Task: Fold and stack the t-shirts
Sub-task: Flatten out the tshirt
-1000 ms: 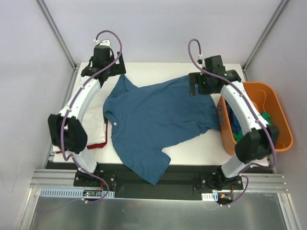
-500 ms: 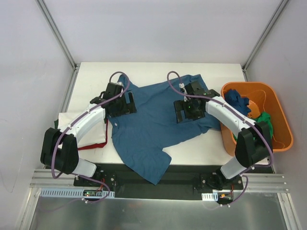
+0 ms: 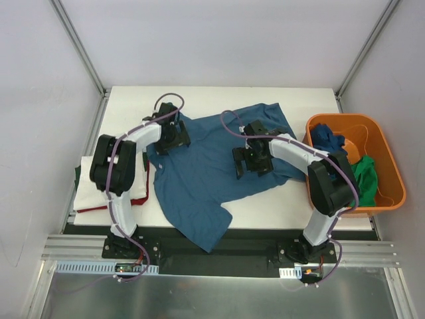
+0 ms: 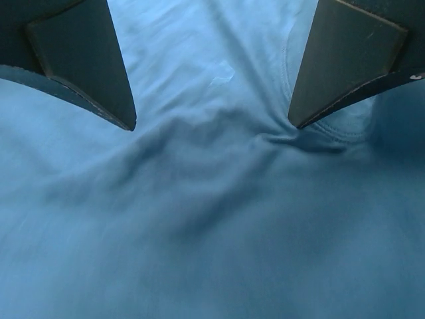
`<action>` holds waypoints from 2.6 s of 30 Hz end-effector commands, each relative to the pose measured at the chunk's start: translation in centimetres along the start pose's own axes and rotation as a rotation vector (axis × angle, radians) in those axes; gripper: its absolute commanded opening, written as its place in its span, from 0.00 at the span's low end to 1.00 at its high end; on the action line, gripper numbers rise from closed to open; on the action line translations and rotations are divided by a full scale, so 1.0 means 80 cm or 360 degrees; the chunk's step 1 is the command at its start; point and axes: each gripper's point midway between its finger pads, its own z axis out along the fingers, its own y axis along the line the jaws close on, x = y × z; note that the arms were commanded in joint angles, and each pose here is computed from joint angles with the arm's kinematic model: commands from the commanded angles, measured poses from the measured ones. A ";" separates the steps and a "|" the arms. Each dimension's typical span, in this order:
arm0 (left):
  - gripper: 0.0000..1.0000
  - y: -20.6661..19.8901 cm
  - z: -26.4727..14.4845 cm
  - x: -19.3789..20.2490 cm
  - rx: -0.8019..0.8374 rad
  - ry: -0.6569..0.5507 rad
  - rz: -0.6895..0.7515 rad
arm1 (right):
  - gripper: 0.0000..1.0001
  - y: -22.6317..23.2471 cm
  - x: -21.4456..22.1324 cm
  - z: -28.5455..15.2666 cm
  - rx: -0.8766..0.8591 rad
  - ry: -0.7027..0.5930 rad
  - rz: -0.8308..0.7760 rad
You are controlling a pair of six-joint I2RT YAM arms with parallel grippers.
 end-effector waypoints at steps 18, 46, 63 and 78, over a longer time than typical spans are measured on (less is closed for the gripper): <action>0.99 -0.138 -0.023 -0.227 0.0760 -0.0216 -0.0072 | 0.96 0.074 -0.089 -0.043 -0.0302 -0.0259 0.0037; 0.99 -0.245 -0.068 0.186 0.0792 0.0329 0.0505 | 0.96 -0.119 0.114 -0.115 0.0362 -0.0667 0.0731; 0.99 -0.060 -0.029 0.204 0.0251 0.0229 0.0372 | 0.97 -0.114 0.127 -0.075 0.0299 -0.0525 0.0764; 0.99 -0.064 -0.033 0.213 0.0312 0.0300 0.0347 | 0.59 -0.061 0.139 -0.029 -0.0047 -0.0398 0.0793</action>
